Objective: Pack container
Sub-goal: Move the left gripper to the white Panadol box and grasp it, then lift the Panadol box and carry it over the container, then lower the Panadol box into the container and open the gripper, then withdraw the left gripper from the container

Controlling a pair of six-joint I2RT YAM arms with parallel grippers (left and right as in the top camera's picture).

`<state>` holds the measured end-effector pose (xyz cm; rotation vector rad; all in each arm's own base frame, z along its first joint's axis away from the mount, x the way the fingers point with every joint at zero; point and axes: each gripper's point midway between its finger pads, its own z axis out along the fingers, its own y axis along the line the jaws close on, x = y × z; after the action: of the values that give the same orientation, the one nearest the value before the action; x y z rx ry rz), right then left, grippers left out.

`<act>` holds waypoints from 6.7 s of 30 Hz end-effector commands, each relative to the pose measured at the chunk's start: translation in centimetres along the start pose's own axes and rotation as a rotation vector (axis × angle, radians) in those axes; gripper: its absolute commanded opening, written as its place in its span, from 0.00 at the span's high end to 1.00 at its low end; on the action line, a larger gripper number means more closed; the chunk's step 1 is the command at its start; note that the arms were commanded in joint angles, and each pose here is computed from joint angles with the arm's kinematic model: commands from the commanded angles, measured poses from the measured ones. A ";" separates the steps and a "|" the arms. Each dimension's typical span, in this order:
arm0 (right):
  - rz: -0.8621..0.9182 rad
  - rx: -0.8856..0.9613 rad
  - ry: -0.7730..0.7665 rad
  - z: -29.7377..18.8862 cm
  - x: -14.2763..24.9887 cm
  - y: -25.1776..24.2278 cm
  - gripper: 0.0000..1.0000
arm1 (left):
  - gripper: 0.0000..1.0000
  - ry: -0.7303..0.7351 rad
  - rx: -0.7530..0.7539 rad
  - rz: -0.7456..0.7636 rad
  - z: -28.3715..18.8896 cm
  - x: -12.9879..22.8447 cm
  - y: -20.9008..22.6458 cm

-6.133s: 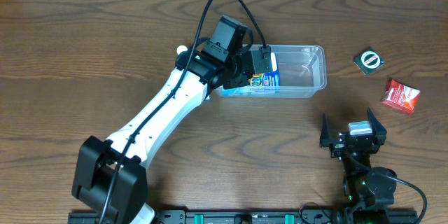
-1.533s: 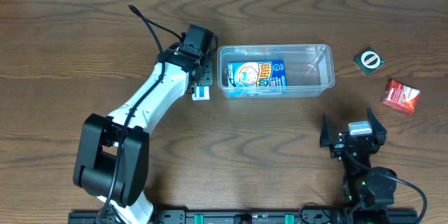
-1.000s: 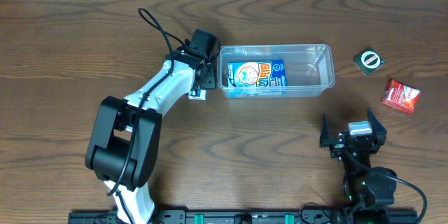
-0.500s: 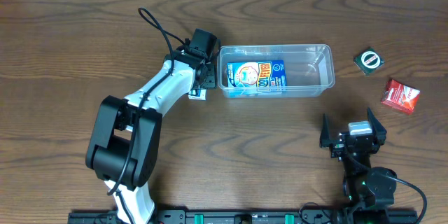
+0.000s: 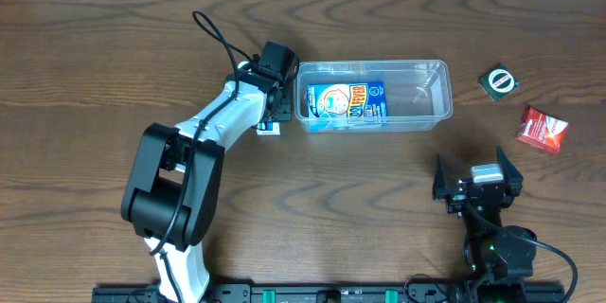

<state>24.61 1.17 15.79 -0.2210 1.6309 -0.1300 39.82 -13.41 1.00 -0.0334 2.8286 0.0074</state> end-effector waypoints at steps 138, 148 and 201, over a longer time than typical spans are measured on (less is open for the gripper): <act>-0.012 0.010 0.003 0.0 0.2 -0.2 0.01 | 0.94 0.147 0.239 -0.045 -17.0 9.2 -4.1; -0.012 0.010 0.003 0.0 0.2 -0.2 0.01 | 0.94 0.180 0.246 -0.117 -14.7 11.3 -5.7; -0.012 0.010 0.003 0.0 0.2 -0.2 0.01 | 0.94 -0.095 0.144 -0.062 -9.1 6.5 -8.7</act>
<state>24.62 1.15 15.79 -0.2207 1.6310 -0.1309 30.52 -23.25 7.81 -0.0716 2.7528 -0.2789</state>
